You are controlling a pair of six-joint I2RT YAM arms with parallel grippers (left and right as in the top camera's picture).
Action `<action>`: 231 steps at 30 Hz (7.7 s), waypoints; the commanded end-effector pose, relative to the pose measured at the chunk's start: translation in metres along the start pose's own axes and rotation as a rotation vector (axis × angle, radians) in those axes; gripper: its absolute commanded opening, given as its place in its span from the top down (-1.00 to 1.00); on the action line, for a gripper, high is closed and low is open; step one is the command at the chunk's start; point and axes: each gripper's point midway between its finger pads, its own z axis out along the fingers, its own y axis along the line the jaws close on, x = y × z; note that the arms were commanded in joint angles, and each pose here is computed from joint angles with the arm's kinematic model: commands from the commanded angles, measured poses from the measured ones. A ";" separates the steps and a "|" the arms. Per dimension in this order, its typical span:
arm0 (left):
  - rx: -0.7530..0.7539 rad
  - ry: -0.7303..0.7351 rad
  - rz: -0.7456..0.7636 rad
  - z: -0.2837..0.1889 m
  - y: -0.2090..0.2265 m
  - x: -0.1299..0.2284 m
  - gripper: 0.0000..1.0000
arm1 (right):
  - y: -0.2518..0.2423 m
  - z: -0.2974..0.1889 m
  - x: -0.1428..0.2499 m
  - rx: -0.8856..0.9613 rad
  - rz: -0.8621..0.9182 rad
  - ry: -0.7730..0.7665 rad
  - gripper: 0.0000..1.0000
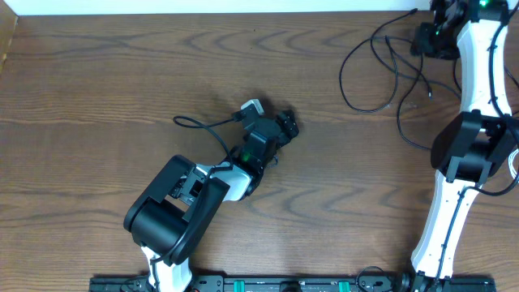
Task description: Untangle cables
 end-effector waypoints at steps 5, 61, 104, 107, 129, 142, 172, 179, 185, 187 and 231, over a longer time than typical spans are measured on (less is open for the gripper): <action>-0.187 0.079 0.028 -0.001 0.068 0.031 -0.78 | -0.032 0.053 0.023 0.073 0.042 0.021 0.98; -0.187 0.079 0.028 -0.001 0.068 0.031 -0.79 | -0.014 -0.319 -0.008 0.021 0.298 -0.674 0.81; -0.390 -0.280 0.720 -0.230 0.013 -0.134 -0.79 | 0.049 -0.391 0.224 -0.245 -0.087 -1.326 0.19; -0.396 -0.273 0.724 -0.229 0.014 -0.132 -0.79 | 0.050 -0.409 0.231 -0.244 -0.095 -1.379 0.17; -0.451 -0.202 0.754 -0.214 0.029 -0.122 -0.79 | 0.075 -0.492 0.326 -0.405 -0.214 -1.525 0.11; -0.455 -0.198 0.756 -0.213 0.030 -0.121 -0.79 | 0.085 -0.494 0.333 -0.523 -0.268 -1.501 -0.02; -0.455 -0.198 0.756 -0.213 0.030 -0.121 -0.79 | 0.083 -0.502 0.333 -0.499 -0.262 -1.534 -0.99; -0.455 -0.198 0.756 -0.213 0.030 -0.121 -0.79 | 0.082 -0.510 0.333 -0.499 -0.266 -1.568 -0.99; -0.455 -0.198 0.756 -0.213 0.030 -0.121 -0.79 | 0.083 -0.510 0.333 -0.499 -0.267 -1.571 -0.98; -0.455 -0.198 0.756 -0.213 0.030 -0.121 -0.79 | 0.083 -0.510 0.333 -0.499 -0.267 -1.571 -0.98; -0.455 -0.198 0.756 -0.213 0.030 -0.121 -0.79 | 0.069 -0.482 0.327 -0.425 -0.185 -1.472 -0.98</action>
